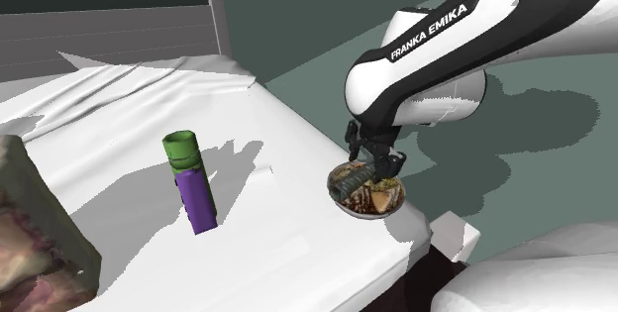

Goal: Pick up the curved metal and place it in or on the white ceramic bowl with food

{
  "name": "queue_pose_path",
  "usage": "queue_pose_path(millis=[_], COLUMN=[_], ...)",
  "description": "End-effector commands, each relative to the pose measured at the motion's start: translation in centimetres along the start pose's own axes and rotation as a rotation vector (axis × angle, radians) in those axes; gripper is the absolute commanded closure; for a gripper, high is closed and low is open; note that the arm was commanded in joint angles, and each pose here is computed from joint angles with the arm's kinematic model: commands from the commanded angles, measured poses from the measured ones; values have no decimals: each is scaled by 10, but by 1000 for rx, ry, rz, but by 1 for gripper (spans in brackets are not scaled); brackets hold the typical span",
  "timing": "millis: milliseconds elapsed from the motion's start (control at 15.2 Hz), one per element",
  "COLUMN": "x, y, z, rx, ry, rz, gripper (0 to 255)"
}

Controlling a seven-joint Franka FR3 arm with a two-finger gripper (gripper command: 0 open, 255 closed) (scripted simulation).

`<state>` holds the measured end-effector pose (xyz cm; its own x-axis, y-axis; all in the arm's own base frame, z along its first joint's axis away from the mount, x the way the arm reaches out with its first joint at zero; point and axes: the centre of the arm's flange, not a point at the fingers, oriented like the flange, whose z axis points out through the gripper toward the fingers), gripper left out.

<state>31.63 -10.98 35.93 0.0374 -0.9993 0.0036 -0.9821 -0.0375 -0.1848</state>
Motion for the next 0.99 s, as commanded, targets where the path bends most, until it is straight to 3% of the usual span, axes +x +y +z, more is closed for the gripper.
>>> queue_pose_path(millis=[0, 198, 462, 924], x=[0, 0, 0, 0], y=[0, 0, 0, 0], z=[0, 0, -50, -50], rx=[0, 0, 0, 0], ry=[0, 0, 0, 0], rz=[0, 0, 0, 0], gripper=[0, 0, 0, 0])
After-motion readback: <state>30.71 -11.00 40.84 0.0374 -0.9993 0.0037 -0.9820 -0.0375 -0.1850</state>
